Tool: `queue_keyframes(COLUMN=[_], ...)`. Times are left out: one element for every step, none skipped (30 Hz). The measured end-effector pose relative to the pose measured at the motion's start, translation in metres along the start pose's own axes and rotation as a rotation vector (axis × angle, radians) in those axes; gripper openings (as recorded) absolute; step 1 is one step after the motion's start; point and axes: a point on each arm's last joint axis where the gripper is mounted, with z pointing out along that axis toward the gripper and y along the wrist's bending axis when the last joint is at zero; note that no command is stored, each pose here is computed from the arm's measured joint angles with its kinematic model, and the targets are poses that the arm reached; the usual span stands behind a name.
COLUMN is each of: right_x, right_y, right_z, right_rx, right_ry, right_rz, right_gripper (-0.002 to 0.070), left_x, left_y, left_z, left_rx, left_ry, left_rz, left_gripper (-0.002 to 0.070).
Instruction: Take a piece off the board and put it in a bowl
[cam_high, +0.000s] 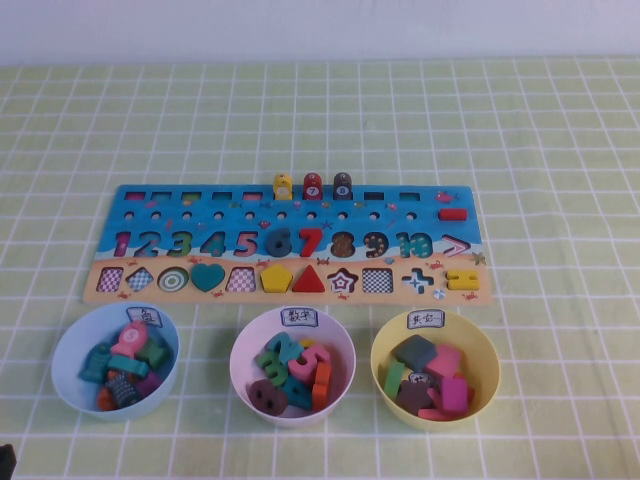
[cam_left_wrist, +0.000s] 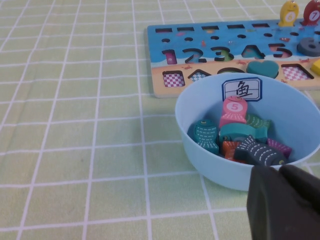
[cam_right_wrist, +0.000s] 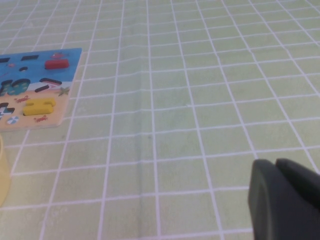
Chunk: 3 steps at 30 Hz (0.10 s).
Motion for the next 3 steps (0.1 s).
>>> queue_keyframes(right_x=[0.0,0.0,0.0], right_y=[0.0,0.0,0.0], right_z=[0.0,0.0,0.0], right_rx=[0.0,0.0,0.0], right_ry=[0.0,0.0,0.0], right_rz=[0.0,0.0,0.0], right_gripper=[-0.0017,-0.0017,-0.0017], left_x=[0.0,0.0,0.0], left_y=[0.0,0.0,0.0], left_z=[0.0,0.0,0.0], left_rx=[0.0,0.0,0.0], left_ry=[0.0,0.0,0.0], left_rz=[0.0,0.0,0.0], left_gripper=[-0.0003,-0.0003,-0.0003])
